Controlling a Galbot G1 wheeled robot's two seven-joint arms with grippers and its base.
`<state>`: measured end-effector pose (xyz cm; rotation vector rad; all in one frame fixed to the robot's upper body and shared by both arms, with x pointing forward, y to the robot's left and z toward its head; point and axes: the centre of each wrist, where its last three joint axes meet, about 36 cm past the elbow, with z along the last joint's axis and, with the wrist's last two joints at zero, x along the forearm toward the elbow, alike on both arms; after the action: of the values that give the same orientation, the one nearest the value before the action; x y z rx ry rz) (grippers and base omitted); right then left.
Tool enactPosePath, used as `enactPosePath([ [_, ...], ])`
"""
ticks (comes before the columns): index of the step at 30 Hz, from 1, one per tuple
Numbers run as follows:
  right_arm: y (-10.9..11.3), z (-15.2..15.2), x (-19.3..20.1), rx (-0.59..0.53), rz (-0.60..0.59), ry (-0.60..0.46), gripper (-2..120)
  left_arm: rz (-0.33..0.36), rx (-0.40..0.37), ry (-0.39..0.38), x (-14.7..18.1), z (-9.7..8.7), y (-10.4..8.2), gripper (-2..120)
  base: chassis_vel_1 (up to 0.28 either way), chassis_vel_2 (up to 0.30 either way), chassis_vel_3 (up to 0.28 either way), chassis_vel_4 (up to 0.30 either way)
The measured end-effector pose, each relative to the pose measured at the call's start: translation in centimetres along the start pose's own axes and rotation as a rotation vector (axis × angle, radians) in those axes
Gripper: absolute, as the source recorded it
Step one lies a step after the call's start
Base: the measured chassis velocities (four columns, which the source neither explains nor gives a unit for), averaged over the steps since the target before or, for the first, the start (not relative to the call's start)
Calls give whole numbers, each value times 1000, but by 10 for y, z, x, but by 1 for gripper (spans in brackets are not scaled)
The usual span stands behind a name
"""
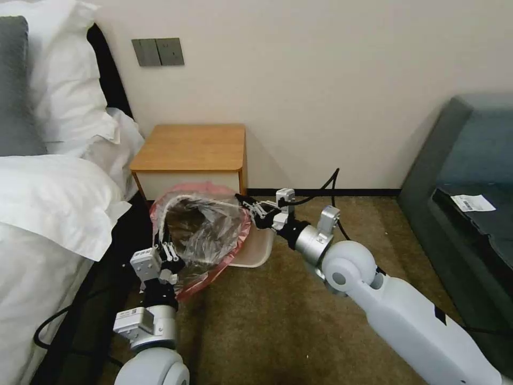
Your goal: Pick up the garbage bag from the table and place it over the trash can.
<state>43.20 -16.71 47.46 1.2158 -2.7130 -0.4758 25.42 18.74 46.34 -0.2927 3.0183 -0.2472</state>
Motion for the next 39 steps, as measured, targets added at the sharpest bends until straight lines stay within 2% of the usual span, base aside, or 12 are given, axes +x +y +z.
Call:
enactPosePath([
  [8,-13,-4,20,25,33,-6,0,1,20,-31,2,-15,0,3,0,0,0,0],
  [19,-18,-1,32,36,53,-13,0,-20,58,-22,-4,-16,-1,3,0,0,0,0],
  [23,-18,3,37,40,55,-14,0,-29,113,10,-9,-18,-1,3,0,0,0,0],
  [27,-19,10,44,41,62,-13,0,-38,208,62,-10,-32,-3,3,0,0,0,0],
  [39,-23,20,50,92,76,-4,0,-45,341,125,-13,-53,-7,3,0,0,0,0],
])
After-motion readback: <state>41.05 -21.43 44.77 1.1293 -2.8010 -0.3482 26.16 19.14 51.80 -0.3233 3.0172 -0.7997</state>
